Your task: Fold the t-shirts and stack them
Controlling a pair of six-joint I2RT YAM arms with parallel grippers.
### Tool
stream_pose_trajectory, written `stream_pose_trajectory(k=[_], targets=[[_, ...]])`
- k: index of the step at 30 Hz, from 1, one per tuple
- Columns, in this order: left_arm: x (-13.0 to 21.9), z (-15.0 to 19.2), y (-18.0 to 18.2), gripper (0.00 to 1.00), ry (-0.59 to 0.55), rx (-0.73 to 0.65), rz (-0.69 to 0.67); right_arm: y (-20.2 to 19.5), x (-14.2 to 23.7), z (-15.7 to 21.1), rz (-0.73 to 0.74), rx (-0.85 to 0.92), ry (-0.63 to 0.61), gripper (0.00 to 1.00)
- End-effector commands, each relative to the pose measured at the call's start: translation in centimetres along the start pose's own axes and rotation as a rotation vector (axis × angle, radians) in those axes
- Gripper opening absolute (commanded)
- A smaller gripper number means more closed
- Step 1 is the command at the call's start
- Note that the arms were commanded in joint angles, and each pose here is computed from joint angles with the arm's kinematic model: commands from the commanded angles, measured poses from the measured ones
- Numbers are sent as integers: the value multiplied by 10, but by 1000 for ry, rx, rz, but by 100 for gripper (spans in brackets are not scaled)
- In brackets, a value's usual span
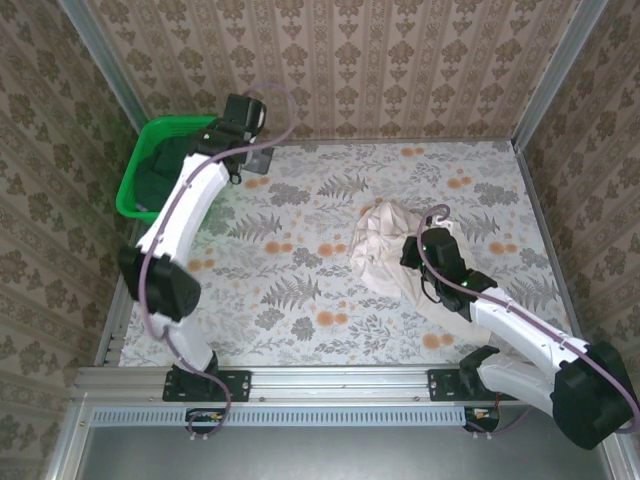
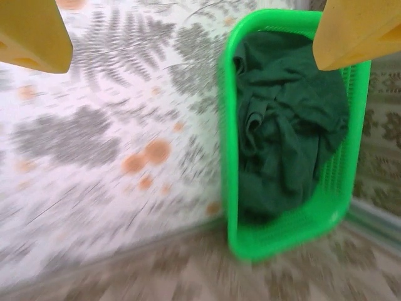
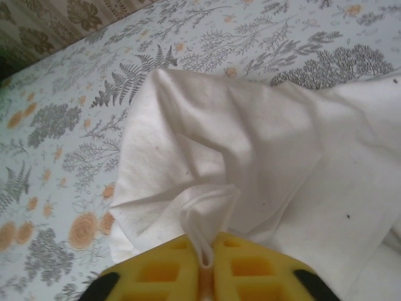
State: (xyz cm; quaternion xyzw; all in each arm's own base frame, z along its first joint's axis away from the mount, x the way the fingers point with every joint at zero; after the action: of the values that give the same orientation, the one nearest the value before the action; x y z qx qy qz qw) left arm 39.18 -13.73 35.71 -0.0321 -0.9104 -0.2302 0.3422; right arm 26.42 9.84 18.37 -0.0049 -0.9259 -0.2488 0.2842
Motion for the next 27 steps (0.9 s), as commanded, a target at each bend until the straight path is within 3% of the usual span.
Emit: stream_pose_trajectory(k=[1,5,7,12,17,18,19,23,27], targets=[[53,21,-25,100,-51,85,118,26,27,-27,-103,-2,-14,2],[83,56,-71,100,-130,164,411,60,64,-49,-235,10,28,0],[95,76,-77,100,-156,223,504,85,85,-64,-315,47,39,0],[99,113,-52,100,-185,328,404,152,91,-97,-443,113,87,0],[77,134,-18,100,-70,475,269,214,12,-108,-389,158,178,4],[69,138,-13,100,-42,530,264,222,-7,-111,-336,176,201,12],[59,140,-16,100,-8,561,289,225,-24,-115,-266,193,230,27],[23,145,-46,100,207,579,410,206,-50,-158,-15,143,256,58],[-7,146,-90,94,356,634,642,174,-41,-187,96,88,288,68]])
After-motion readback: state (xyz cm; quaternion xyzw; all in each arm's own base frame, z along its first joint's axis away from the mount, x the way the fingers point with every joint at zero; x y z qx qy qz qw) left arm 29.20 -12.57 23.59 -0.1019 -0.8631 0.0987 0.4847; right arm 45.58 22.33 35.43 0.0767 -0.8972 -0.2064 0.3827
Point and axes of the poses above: each hand's point on the last joint's axis, 136 mm out from that joint toward the fingers, its own x axis back along the fingers, its own y axis along the line the jaws close on, z = x × y, the point moved 6 cm from there along x, back along the fingers, and after that the axes turned 6 degrees about -x, right-handed, at the moved point
